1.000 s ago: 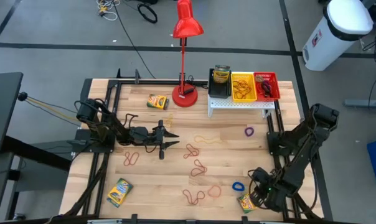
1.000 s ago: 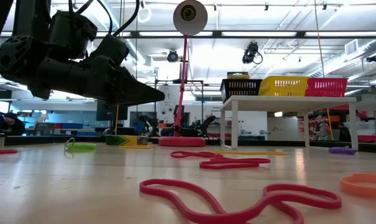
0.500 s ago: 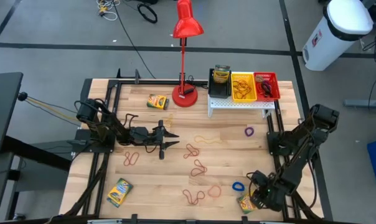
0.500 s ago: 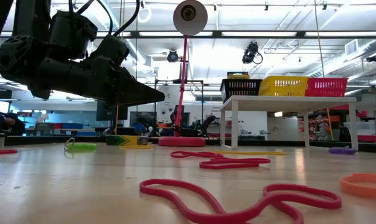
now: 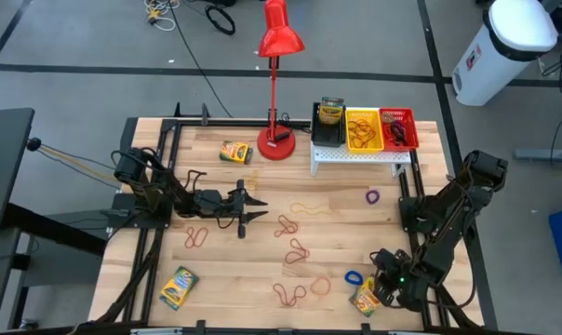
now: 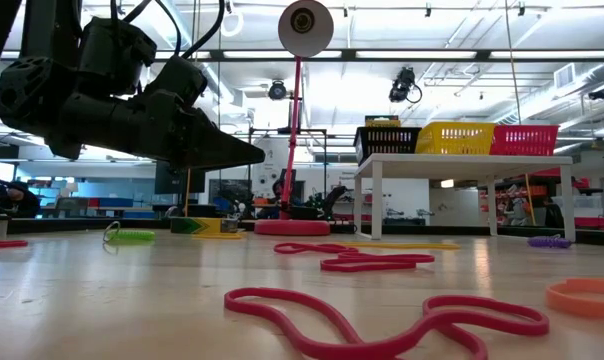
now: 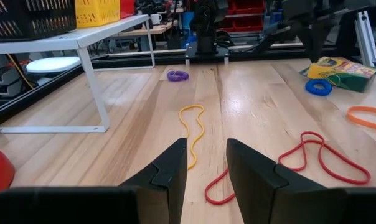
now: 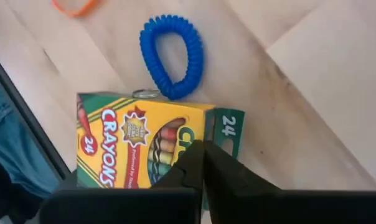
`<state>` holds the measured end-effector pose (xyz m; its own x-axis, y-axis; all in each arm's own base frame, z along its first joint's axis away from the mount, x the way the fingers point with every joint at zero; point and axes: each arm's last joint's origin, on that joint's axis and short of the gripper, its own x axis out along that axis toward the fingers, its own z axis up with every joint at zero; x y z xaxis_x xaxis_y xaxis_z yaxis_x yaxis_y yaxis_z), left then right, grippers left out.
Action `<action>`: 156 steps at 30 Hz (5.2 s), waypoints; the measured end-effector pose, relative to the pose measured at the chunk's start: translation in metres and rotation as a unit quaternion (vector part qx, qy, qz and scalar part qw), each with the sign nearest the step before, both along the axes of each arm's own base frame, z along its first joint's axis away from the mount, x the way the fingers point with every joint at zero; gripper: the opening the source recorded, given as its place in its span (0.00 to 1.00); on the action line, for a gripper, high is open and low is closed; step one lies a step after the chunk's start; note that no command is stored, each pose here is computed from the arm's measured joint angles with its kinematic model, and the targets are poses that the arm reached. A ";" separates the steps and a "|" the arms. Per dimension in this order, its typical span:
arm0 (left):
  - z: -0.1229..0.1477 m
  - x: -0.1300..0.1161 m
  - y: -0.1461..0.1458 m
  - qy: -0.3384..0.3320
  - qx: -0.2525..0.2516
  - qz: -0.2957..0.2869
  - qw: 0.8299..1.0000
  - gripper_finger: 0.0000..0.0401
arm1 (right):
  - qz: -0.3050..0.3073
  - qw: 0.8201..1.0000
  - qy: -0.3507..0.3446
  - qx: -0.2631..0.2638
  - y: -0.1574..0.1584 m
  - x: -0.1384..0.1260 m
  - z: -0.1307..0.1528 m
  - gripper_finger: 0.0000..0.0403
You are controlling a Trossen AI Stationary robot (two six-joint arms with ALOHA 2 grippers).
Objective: Pick & Place Office Desk Supplies
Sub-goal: Put the bottom right crayon box into the black bin
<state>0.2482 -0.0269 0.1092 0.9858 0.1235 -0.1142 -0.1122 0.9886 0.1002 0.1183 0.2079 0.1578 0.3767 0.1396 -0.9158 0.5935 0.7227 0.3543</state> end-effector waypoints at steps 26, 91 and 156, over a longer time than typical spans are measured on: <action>-0.001 0.000 0.000 0.008 0.000 0.000 1.000 0.30 | -0.017 0.997 0.070 0.029 0.001 0.007 -0.005 0.50; -0.002 0.000 0.000 0.010 0.000 0.001 1.000 0.30 | 0.080 0.896 0.070 -0.432 -0.110 0.105 0.034 0.00; -0.004 0.013 -0.002 0.047 0.006 0.000 0.999 0.30 | 0.108 0.586 0.368 -0.714 -0.261 0.192 0.163 0.00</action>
